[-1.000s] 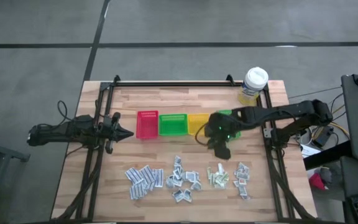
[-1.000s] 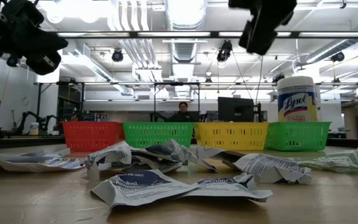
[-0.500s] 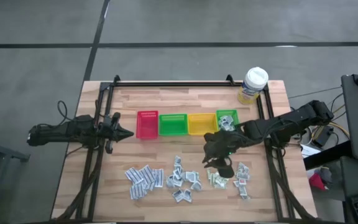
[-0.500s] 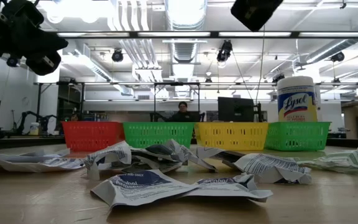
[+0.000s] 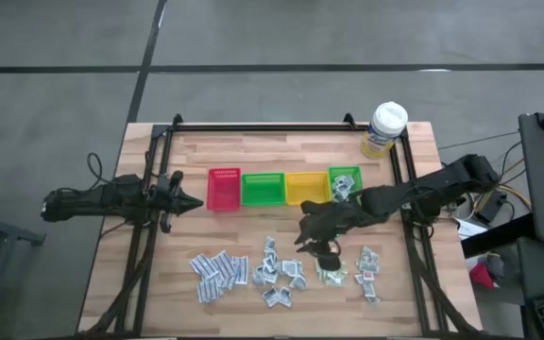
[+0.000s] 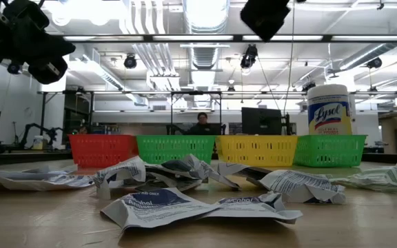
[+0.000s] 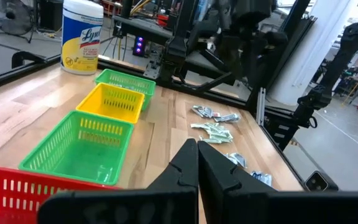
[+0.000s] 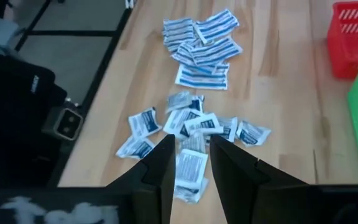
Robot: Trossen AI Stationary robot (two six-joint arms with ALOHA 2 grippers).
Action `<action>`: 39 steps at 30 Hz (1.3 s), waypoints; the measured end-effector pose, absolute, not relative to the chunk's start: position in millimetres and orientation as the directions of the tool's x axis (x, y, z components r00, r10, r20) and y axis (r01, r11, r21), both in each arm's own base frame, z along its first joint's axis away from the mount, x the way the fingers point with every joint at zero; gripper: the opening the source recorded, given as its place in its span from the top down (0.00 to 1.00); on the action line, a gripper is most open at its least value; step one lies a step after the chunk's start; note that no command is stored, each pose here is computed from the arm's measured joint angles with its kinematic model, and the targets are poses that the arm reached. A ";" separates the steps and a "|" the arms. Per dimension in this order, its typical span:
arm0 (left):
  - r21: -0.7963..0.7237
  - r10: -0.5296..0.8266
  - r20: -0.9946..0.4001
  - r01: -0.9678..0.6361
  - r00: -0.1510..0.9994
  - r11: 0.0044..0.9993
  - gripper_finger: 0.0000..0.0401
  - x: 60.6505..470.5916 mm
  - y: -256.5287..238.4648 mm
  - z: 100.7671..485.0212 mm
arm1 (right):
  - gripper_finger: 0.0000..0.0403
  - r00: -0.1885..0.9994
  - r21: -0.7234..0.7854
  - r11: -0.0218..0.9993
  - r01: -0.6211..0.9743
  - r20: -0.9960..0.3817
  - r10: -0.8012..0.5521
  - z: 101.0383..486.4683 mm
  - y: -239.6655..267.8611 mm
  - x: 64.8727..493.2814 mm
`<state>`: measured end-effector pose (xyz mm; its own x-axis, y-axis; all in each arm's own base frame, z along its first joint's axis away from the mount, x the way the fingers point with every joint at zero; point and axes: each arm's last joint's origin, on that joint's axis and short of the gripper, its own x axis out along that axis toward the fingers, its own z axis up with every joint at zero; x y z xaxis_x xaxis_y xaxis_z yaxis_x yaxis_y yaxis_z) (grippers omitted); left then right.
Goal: Pick & Place First Aid Supplies
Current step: Put the blue alcohol pad into the right green bin
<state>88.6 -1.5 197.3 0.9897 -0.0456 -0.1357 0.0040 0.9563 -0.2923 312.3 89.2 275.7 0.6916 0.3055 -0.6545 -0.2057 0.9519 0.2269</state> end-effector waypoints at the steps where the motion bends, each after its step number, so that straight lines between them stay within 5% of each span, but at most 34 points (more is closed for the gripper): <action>1: -0.292 -0.046 -0.135 0.004 0.990 0.956 1.00 88.6 -1.4 197.5 | 0.76 0.685 0.227 0.953 -0.202 -0.663 0.303 270.3 90.1 316.4; 20: -0.298 -0.046 -0.136 0.003 0.990 0.955 1.00 88.6 -1.5 197.4 | 0.64 0.536 0.157 0.980 -0.118 -0.821 0.196 201.0 74.0 409.2; 39: -0.298 -0.046 -0.137 0.003 0.990 0.955 1.00 88.6 -1.5 197.2 | 0.58 0.428 0.169 0.986 -0.004 -0.890 0.154 166.2 51.7 425.1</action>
<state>88.6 -1.5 197.2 0.9896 -0.0458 -0.1366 0.0031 0.9546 -0.2978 425.1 51.7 166.2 0.4284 0.1538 -0.8904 -0.0036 0.9857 0.1686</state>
